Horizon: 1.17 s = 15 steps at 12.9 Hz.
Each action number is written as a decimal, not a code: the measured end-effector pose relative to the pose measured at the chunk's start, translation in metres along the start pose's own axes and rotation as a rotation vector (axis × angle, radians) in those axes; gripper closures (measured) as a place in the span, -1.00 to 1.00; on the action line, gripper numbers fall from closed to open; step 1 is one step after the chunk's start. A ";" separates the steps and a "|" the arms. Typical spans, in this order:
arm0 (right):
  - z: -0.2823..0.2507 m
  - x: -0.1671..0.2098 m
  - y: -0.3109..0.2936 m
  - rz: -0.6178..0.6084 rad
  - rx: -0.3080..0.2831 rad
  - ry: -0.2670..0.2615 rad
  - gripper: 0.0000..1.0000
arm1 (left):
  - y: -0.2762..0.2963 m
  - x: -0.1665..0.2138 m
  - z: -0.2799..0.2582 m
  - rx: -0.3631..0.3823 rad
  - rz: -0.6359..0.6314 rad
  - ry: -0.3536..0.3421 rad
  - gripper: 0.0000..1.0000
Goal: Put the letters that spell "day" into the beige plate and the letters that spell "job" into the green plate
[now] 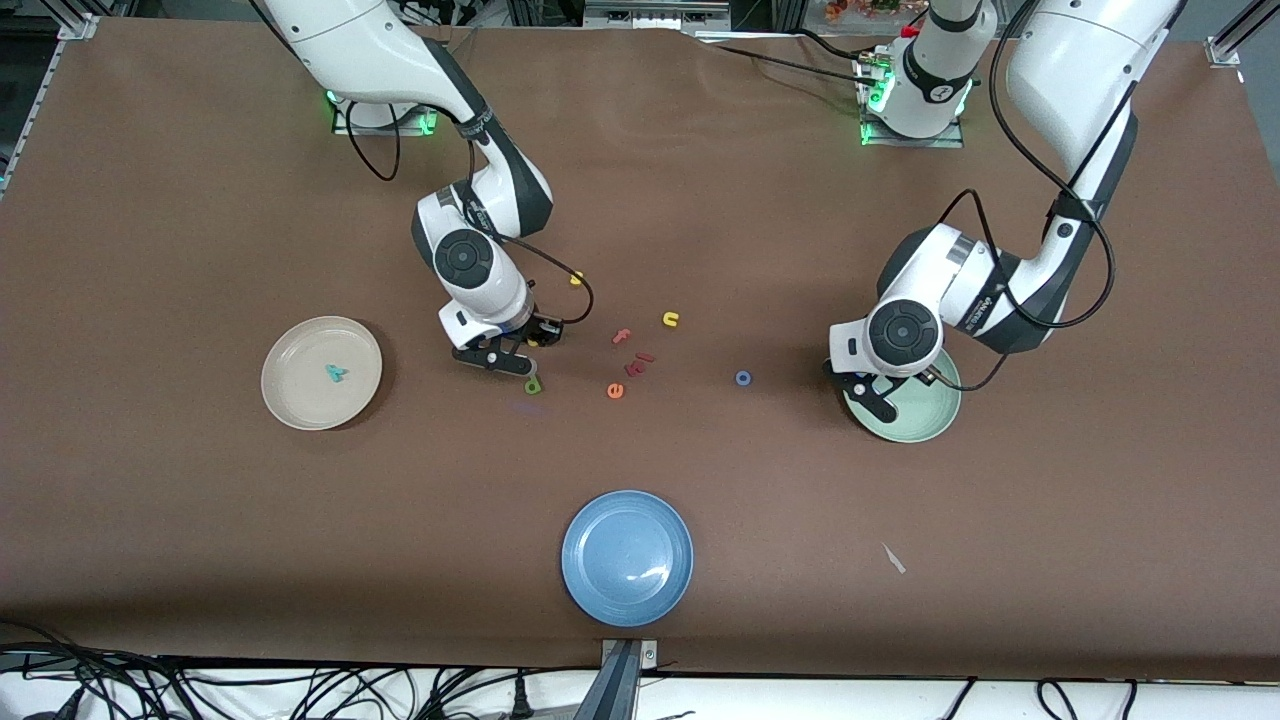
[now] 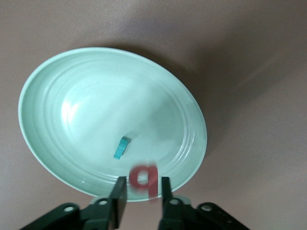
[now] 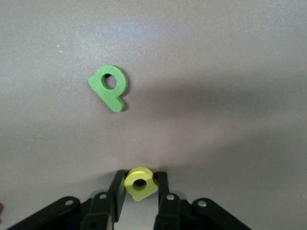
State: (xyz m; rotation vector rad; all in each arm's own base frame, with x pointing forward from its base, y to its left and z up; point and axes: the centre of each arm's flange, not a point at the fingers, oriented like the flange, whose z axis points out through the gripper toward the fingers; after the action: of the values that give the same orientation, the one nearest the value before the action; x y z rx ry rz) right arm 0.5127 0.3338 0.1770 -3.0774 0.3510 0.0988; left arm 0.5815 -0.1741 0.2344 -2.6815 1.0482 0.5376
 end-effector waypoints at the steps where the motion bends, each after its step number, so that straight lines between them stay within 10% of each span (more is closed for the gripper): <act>1: 0.000 0.001 -0.001 0.002 0.004 0.004 0.37 | 0.002 0.001 -0.002 0.001 0.001 0.003 -0.04; 5: -0.019 0.021 0.003 0.001 -0.027 -0.015 0.37 | 0.026 0.012 -0.021 -0.011 -0.075 0.041 -0.96; 15: -0.086 0.110 0.177 -0.359 -0.149 -0.095 0.37 | 0.131 0.071 -0.077 -0.139 -0.553 0.139 -1.00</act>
State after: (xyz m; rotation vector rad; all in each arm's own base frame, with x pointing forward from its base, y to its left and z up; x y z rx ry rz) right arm 0.5850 0.1330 0.2491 -3.2059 -0.2237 0.2670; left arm 0.5594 -0.3373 0.2672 -2.9833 0.2637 0.3250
